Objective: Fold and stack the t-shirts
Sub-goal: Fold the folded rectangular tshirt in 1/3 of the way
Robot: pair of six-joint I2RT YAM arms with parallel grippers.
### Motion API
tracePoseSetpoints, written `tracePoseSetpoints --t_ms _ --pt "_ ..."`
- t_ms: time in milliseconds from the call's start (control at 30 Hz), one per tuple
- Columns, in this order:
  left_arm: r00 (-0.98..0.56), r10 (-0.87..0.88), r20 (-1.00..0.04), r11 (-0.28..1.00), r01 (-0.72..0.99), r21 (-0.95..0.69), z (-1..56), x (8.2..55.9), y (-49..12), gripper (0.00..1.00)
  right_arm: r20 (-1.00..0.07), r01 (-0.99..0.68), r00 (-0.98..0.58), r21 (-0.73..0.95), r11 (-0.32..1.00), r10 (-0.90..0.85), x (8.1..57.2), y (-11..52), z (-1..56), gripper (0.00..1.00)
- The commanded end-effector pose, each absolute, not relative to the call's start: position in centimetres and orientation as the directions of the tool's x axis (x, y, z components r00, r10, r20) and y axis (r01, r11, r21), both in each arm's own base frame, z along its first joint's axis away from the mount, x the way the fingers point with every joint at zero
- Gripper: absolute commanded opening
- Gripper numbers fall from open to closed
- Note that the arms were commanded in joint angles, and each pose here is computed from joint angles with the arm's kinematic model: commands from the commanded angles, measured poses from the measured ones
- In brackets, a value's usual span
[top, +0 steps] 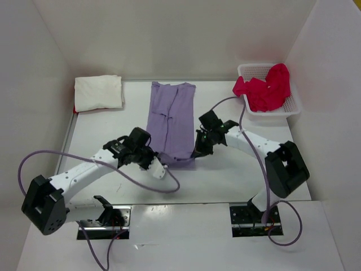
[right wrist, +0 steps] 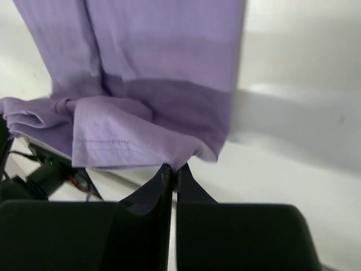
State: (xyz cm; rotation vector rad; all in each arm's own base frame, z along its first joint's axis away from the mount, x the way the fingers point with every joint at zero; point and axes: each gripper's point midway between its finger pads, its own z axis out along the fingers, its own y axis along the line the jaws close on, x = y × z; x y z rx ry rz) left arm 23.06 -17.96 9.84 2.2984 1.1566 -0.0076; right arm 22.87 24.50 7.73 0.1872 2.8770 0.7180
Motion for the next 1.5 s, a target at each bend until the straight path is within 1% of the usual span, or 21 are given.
tracePoseSetpoints --t_ms 0,100,200,233,267,300,567,600,833,933,1000,1033,1100,1133,1167,1200,1267,1333,1400,1433,1467 --pt "0.499 0.798 -0.338 -0.265 0.794 0.547 11.9 28.2 -17.8 0.00 -0.183 0.003 -0.978 0.451 0.893 0.096 26.4 23.7 8.4 0.00" --pt "0.433 0.830 -0.351 -0.136 0.768 0.626 13.8 33.5 -16.8 0.00 -0.237 -0.011 -0.964 0.479 0.878 0.117 30.8 24.0 10.0 0.00" --pt "0.403 0.843 -0.357 -0.078 0.747 0.660 13.9 37.4 -16.6 0.00 -0.269 -0.037 -0.957 0.493 0.869 0.111 34.0 24.2 10.2 0.00" --pt "0.412 0.842 -0.348 -0.066 0.720 0.691 14.4 38.5 -16.9 0.00 -0.240 -0.018 -0.964 0.496 0.868 0.117 34.7 24.2 9.2 0.00" --pt "0.383 0.852 -0.356 -0.019 0.702 0.712 14.3 41.2 -16.3 0.00 -0.233 -0.044 -0.968 0.515 0.856 0.091 36.6 25.2 8.4 0.00" --pt "0.378 0.854 -0.357 -0.023 0.713 0.700 13.6 41.3 -16.3 0.00 -0.253 -0.055 -0.963 0.522 0.851 0.093 37.2 25.4 9.1 0.00" --pt "0.369 0.852 -0.372 0.019 0.688 0.726 11.9 44.3 -16.5 0.00 -0.265 -0.057 -0.959 0.541 0.839 0.106 42.0 25.0 8.7 0.00" --pt "0.368 0.852 -0.372 0.018 0.691 0.723 11.5 44.5 -16.5 0.00 -0.234 -0.039 -0.967 0.533 0.845 0.103 41.9 25.0 7.7 0.00" --pt "0.402 0.834 -0.378 0.023 0.659 0.752 10.6 45.4 -17.0 0.00 -0.217 0.000 -0.967 0.526 0.850 0.134 42.7 23.4 6.8 0.00" --pt "0.412 0.823 -0.391 0.018 0.670 0.742 9.6 45.3 -17.4 0.02 -0.213 -0.002 -0.968 0.533 0.846 0.132 42.8 23.6 6.7 0.01" --pt "0.410 0.829 -0.379 0.008 0.670 0.742 9.3 45.2 -17.1 0.02 -0.213 -0.006 -0.968 0.540 0.841 0.130 43.2 23.8 6.3 0.12" --pt "0.407 0.831 -0.380 0.006 0.677 0.736 8.9 44.9 -17.0 0.04 -0.209 -0.008 -0.970 0.547 0.837 0.128 43.1 23.9 6.4 0.30" --pt "0.404 0.845 -0.350 -0.019 0.678 0.735 8.0 44.8 -16.5 0.09 -0.221 -0.007 -0.965 0.551 0.835 0.137 43.8 23.7 6.4 0.41" --pt "0.400 0.853 -0.336 -0.032 0.682 0.731 7.4 44.5 -16.2 0.13 -0.240 -0.019 -0.961 0.556 0.831 0.139 44.5 23.9 6.9 0.53" --pt "0.397 0.861 -0.318 -0.040 0.676 0.736 7.4 44.6 -15.9 0.15 -0.255 -0.019 -0.955 0.559 0.829 0.150 45.2 23.6 7.5 0.57" --pt "0.378 0.880 -0.285 -0.043 0.663 0.747 7.2 44.8 -15.2 0.19 -0.274 -0.036 -0.951 0.561 0.827 0.144 45.6 23.7 8.0 0.58" --pt "0.343 0.902 -0.261 -0.033 0.659 0.752 6.7 45.2 -14.0 0.25 -0.348 -0.071 -0.924 0.560 0.825 0.157 47.0 23.2 10.9 0.58" --pt "0.316 0.919 -0.235 -0.029 0.650 0.759 6.6 45.3 -13.3 0.35 -0.440 -0.113 -0.884 0.532 0.839 0.159 47.6 22.6 14.0 0.57" --pt "0.303 0.923 -0.237 -0.014 0.643 0.766 6.6 45.4 -13.1 0.46 -0.476 -0.133 -0.866 0.513 0.848 0.152 47.0 22.4 15.2 0.41" --pt "0.280 0.932 -0.231 -0.001 0.638 0.770 6.6 45.5 -12.6 0.48 -0.458 -0.131 -0.878 0.504 0.854 0.136 45.7 22.7 14.4 0.34" --pt "0.266 0.935 -0.234 0.022 0.617 0.787 7.1 45.9 -12.5 0.50 -0.475 -0.153 -0.871 0.507 0.848 0.127 44.9 23.2 15.4 0.28"
